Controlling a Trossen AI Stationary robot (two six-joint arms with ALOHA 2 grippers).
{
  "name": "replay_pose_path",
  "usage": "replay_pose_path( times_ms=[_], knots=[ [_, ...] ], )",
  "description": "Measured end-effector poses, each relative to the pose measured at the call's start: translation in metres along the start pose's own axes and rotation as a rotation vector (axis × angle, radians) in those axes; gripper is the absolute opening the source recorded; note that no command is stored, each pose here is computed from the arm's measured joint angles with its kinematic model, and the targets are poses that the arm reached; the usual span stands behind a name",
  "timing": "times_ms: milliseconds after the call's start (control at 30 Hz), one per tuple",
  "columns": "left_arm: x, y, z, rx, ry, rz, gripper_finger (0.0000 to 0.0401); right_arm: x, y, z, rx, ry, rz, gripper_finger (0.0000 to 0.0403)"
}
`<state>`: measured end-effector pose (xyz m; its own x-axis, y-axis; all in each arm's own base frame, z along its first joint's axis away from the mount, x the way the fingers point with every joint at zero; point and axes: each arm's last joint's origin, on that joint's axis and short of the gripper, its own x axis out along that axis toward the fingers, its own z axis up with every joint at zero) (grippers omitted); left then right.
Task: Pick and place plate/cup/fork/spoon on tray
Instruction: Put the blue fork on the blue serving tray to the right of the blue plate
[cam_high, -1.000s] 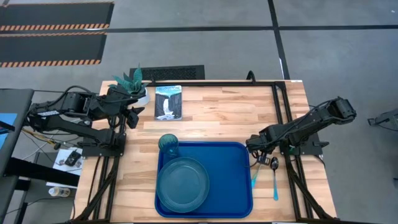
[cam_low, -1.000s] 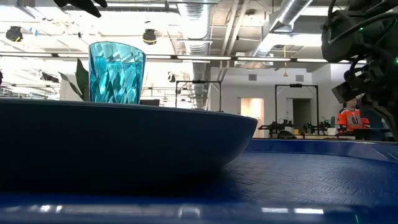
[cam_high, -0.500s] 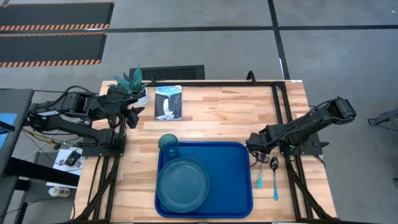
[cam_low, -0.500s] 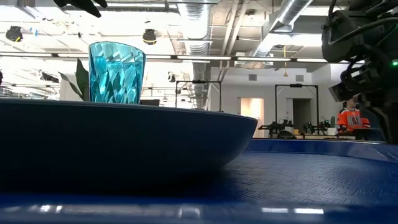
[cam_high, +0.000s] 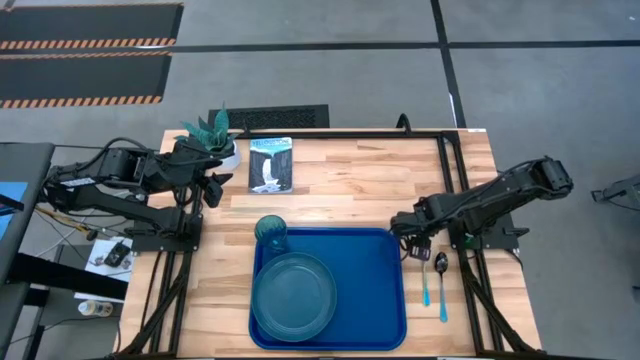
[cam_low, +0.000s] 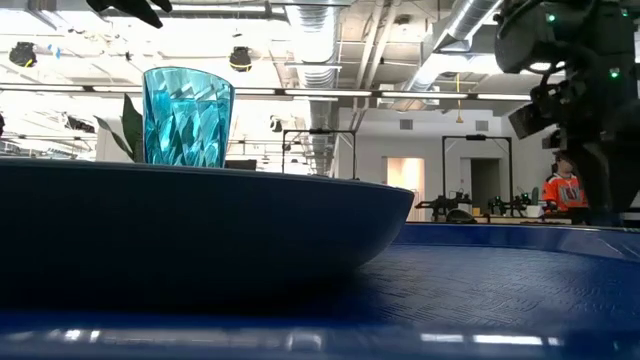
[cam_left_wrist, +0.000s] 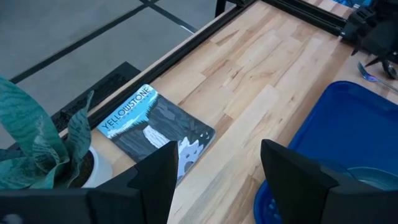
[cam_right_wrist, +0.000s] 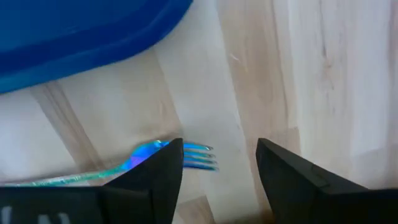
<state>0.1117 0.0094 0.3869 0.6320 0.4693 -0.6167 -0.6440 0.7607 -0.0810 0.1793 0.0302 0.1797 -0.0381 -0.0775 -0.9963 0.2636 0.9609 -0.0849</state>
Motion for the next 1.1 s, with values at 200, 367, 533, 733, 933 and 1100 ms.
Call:
replay_pose_path(
  times_ms=[200,367,533,733,933,1100],
  knots=[
    [0.0,0.0,0.0,0.0,0.0,0.0,0.0215,-0.0034,-0.0041,0.0012,-0.02,0.023,0.01,0.021],
    [0.0,0.0001,0.0001,0.011,-0.003,0.005,0.0215,-0.0033,-0.0054,0.0019,-0.017,0.025,0.014,0.0206],
    [0.0,0.0002,0.0001,0.027,-0.005,0.008,0.0215,-0.0033,-0.0064,0.0015,-0.013,0.031,0.012,0.0217],
    [0.0,0.0002,0.0002,0.032,-0.007,0.01,0.0215,-0.0032,-0.0079,0.0024,-0.001,0.03,0.013,0.0234],
    [-0.0002,0.0014,0.0008,0.037,-0.03,0.046,0.0215,-0.0032,-0.0079,0.0019,-0.019,0.035,0.011,0.0235],
    [-0.0002,0.0017,0.0011,0.038,-0.037,0.058,0.0215,-0.0035,-0.004,0.0012,-0.041,0.024,0.014,0.0235]
  ],
)
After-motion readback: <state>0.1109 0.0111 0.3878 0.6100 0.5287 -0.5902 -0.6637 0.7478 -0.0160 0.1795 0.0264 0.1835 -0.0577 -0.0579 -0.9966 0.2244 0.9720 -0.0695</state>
